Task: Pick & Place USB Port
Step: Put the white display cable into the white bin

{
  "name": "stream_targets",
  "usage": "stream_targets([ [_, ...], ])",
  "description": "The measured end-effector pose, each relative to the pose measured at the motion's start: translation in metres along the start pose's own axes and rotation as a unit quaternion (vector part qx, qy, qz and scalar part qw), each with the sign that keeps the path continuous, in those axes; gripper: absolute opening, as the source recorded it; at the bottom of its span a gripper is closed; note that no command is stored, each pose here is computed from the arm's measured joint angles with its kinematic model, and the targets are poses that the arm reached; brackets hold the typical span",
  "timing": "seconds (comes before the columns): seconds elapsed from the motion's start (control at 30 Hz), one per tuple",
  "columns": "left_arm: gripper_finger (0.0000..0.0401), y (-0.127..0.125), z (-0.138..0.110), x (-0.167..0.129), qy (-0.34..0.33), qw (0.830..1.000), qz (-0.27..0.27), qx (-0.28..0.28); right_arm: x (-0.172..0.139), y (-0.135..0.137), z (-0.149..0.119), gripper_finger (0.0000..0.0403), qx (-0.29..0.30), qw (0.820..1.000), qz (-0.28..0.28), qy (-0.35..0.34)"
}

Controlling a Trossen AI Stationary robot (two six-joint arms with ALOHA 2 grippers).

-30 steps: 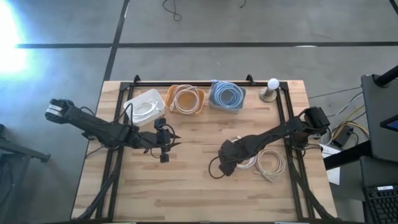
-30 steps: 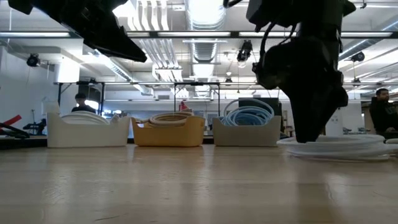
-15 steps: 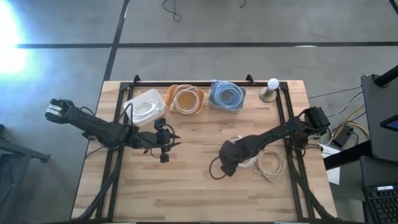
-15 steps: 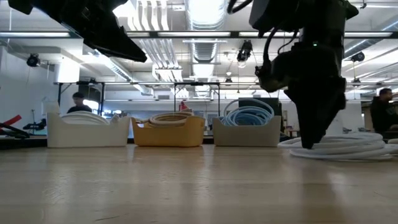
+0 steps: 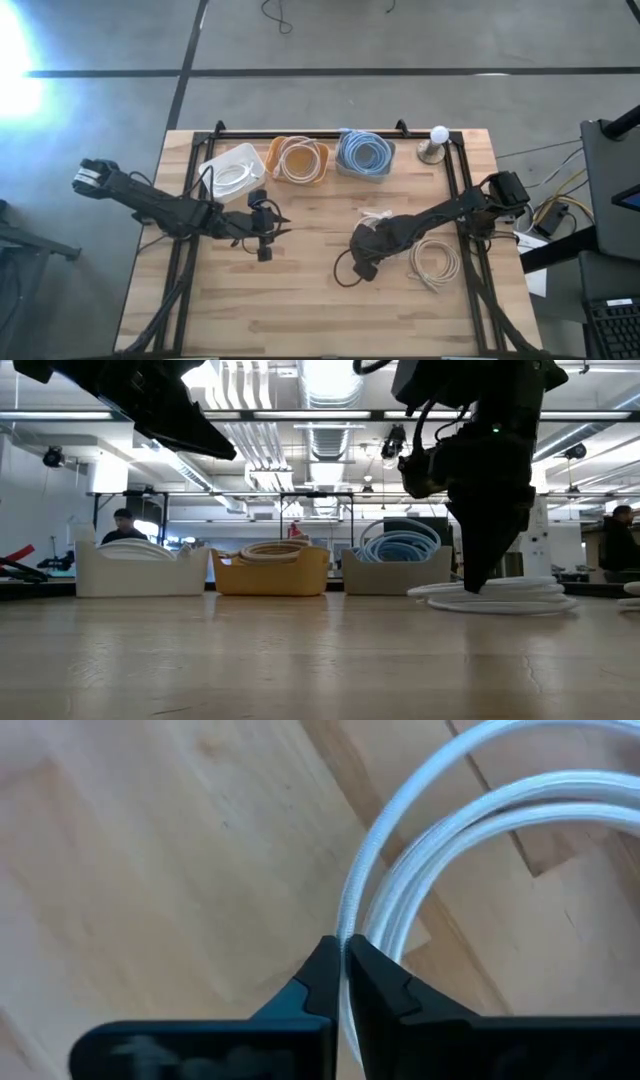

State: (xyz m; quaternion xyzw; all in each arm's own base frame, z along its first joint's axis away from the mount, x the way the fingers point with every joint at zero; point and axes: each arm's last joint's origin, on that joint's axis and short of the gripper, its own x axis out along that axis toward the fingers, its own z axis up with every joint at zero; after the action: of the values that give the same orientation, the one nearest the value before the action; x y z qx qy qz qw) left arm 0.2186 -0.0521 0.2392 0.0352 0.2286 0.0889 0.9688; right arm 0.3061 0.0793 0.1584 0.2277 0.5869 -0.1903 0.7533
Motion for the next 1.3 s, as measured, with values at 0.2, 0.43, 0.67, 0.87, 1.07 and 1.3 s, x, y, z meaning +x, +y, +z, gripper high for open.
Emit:
stream_targets([
  [0.2, 0.0122, 0.000, 0.003, 0.000, -0.013, 1.000, -0.003, -0.022, -0.017, 0.014, 0.014, 0.0009, -0.060, 0.997, 0.030, -0.028],
  [0.43, 0.0122, -0.008, 0.009, 0.005, -0.048, 0.995, -0.080, 0.040, -0.027, 0.029, 0.029, 0.0008, -0.126, 0.986, 0.069, -0.079],
  [0.67, 0.0122, -0.023, 0.003, 0.036, -0.062, 0.990, -0.098, 0.075, -0.025, 0.035, 0.034, 0.0008, -0.130, 0.983, 0.084, -0.098],
  [0.87, 0.0122, -0.039, -0.005, 0.070, -0.042, 0.989, -0.102, 0.102, -0.017, 0.036, 0.034, 0.0008, -0.131, 0.984, 0.082, -0.093],
  [1.07, 0.0147, -0.053, -0.001, 0.100, -0.021, 0.982, -0.138, 0.130, -0.012, 0.037, 0.034, 0.0008, -0.131, 0.984, 0.080, -0.091],
  [1.3, 0.0205, -0.057, 0.005, 0.124, -0.012, 0.972, -0.166, 0.167, -0.012, 0.037, 0.034, 0.0008, -0.131, 0.984, 0.079, -0.090],
])
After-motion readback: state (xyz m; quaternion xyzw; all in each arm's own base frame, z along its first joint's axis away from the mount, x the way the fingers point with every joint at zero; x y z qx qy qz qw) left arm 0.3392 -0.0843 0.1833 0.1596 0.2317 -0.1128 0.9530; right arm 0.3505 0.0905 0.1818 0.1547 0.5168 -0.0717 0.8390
